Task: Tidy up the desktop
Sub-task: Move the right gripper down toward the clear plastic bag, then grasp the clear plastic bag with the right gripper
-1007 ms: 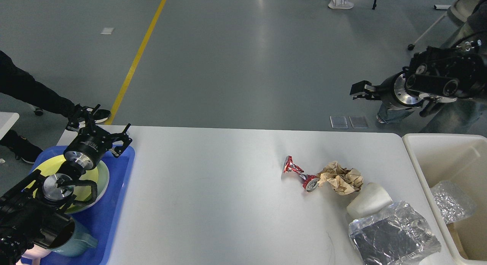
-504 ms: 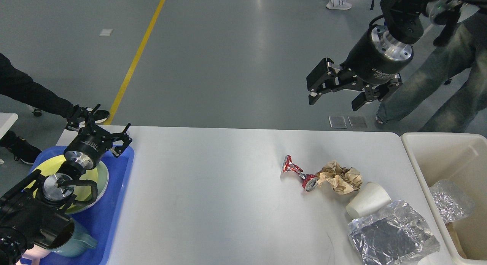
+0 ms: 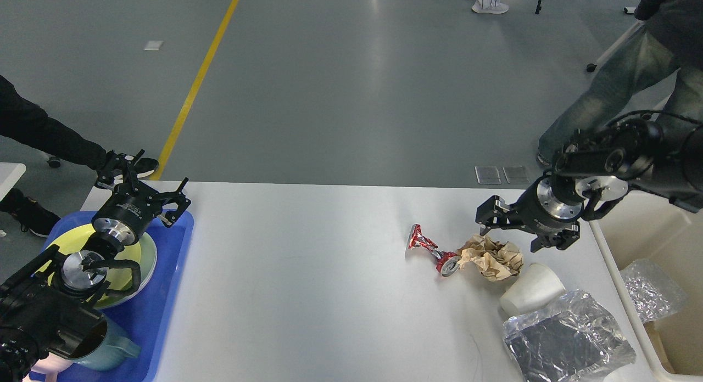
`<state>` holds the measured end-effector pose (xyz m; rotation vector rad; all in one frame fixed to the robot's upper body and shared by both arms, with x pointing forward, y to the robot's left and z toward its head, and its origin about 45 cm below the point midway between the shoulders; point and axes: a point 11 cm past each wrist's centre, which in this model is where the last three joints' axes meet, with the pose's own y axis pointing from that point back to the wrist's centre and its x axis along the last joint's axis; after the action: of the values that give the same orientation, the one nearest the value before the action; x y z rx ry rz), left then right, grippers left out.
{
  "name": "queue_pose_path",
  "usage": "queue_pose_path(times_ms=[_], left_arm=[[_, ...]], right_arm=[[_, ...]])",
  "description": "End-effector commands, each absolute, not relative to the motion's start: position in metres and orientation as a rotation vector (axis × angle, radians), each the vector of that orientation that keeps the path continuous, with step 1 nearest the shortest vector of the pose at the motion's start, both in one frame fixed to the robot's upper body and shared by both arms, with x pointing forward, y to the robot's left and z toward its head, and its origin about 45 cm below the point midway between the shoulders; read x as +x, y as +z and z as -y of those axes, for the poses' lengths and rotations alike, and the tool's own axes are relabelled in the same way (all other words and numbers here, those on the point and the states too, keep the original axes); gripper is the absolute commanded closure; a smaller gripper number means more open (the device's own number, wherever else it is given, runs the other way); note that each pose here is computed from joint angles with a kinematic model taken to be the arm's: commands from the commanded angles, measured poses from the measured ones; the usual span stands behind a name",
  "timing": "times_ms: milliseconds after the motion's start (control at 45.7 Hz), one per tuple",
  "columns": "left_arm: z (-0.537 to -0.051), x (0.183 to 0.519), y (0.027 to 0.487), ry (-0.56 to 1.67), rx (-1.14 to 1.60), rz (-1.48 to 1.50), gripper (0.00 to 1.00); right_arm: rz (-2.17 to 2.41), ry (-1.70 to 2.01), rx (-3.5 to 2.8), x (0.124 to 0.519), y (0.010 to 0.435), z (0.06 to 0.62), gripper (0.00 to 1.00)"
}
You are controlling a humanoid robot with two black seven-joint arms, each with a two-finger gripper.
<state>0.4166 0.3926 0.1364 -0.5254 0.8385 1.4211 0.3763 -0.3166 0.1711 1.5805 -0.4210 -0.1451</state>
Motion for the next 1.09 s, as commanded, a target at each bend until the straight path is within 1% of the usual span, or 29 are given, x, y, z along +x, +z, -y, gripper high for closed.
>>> queue_pose_path(times_ms=[0,88,263,350,854,1073], left_arm=[[-0.392,0.417,0.136,1.420,-0.525,-0.839,0.04],[-0.393,0.417,0.136,1.422,-0.525,-0.838,0.04],[-0.393,0.417,0.136,1.422,-0.525,-0.838,0.04],[-0.392,0.417,0.136,1.420,-0.525,-0.839,0.04],[-0.393,0.417,0.136,1.422,-0.525,-0.838,0.04],[-0.393,0.417,0.136,1.422,-0.525,-0.838,0.04]], right_arm=[[0.490,-0.214,1.517,0.361,0.144,0.360,0.00],[0.537,-0.263,1.487,0.346,0.131,0.385,0.00],[0.637,-0.337,1.420,0.317,0.118,0.431,0.00],[0.664,-0.357,1.408,0.310,0.116,0.441,0.00],[0.704,-0.415,1.399,0.285,0.091,0.448,0.00],[0.720,-0.436,1.392,0.281,0.103,0.460,0.00]])
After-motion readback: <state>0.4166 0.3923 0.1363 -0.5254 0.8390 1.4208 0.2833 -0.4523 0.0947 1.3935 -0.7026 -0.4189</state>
